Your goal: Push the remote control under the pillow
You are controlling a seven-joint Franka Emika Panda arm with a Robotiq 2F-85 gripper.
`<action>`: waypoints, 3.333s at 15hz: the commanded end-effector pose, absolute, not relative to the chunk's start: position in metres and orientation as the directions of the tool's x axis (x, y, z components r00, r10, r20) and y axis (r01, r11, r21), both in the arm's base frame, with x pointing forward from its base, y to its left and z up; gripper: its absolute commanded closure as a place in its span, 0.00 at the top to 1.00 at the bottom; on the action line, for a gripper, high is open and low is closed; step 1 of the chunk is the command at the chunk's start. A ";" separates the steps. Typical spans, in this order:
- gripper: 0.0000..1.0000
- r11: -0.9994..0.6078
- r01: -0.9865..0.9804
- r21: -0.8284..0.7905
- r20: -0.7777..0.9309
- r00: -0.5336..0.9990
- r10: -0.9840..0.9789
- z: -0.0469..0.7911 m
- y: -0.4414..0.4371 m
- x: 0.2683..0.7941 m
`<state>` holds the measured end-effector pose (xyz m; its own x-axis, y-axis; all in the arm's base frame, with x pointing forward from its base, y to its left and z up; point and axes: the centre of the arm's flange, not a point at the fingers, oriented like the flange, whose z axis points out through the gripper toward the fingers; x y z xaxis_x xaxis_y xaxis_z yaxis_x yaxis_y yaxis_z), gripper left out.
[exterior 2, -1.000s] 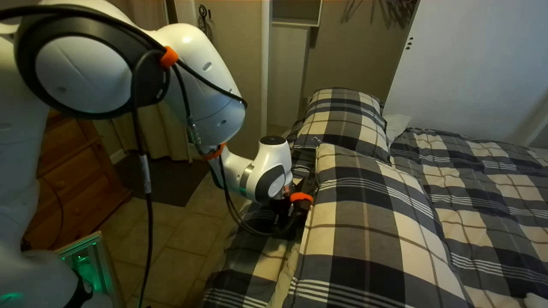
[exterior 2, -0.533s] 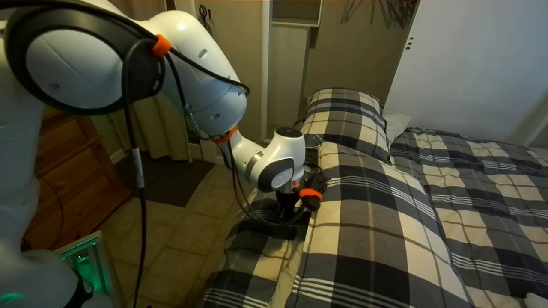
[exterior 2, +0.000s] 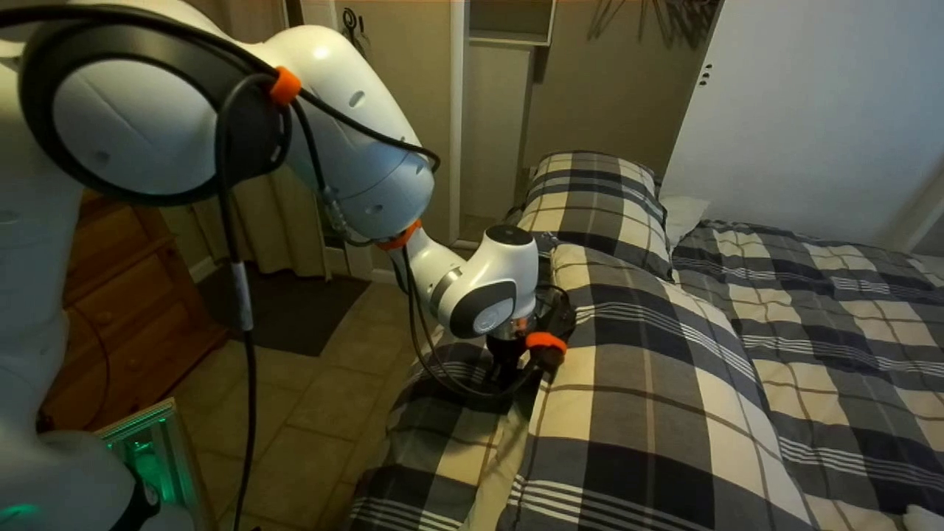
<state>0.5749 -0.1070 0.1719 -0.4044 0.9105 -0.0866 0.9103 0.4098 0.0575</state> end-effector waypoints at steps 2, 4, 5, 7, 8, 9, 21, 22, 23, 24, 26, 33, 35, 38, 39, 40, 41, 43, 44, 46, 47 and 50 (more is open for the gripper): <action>0.29 0.357 0.926 0.121 -0.126 -0.343 0.931 0.176 -0.141 0.591; 0.29 0.325 0.933 0.154 -0.130 -0.307 0.943 0.180 -0.147 0.596; 0.29 0.305 0.936 0.173 -0.128 -0.286 0.950 0.182 -0.148 0.599; 0.29 0.264 0.943 0.202 -0.118 -0.245 0.962 0.186 -0.151 0.605; 0.29 0.244 0.946 0.213 -0.116 -0.224 0.968 0.187 -0.153 0.608; 0.29 0.220 0.950 0.220 -0.117 -0.198 0.973 0.187 -0.154 0.611; 0.29 -0.293 0.901 0.321 0.019 0.303 0.953 0.198 -0.167 0.649; 0.29 -0.335 0.885 0.323 0.036 0.342 0.939 0.199 -0.168 0.651; 0.29 -0.375 0.868 0.325 0.049 0.381 0.923 0.200 -0.170 0.654; 0.29 -0.415 0.851 0.321 0.066 0.417 0.906 0.201 -0.170 0.655; 0.29 -0.482 0.814 0.323 0.092 0.480 0.872 0.202 -0.172 0.659; 0.29 -0.611 0.722 0.325 0.160 0.594 0.788 0.209 -0.168 0.669; 0.29 -0.644 0.696 0.318 0.181 0.622 0.761 0.209 -0.168 0.671; 0.29 -0.697 0.641 0.321 0.215 0.667 0.713 0.207 -0.168 0.675; 0.29 -0.709 0.627 0.323 0.223 0.678 0.701 0.207 -0.169 0.676; 0.29 -0.720 0.615 0.323 0.230 0.687 0.690 0.207 -0.170 0.677; 0.29 -0.728 0.604 0.323 0.236 0.694 0.680 0.207 -0.170 0.678; 0.79 -0.737 0.594 0.321 0.241 0.702 0.670 0.206 -0.169 0.679; 0.81 -0.738 0.591 0.326 0.239 0.704 0.669 0.205 -0.169 0.679; 0.93 -0.737 0.594 0.322 0.236 0.704 0.670 0.206 -0.165 0.678; 0.98 -0.740 0.593 0.318 0.236 0.706 0.667 0.207 -0.163 0.677; 1.00 -0.745 0.600 0.291 0.226 0.714 0.663 0.212 -0.152 0.675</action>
<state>0.6711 -0.1514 0.2056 0.6943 0.6826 0.2280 0.6165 -0.7276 0.3009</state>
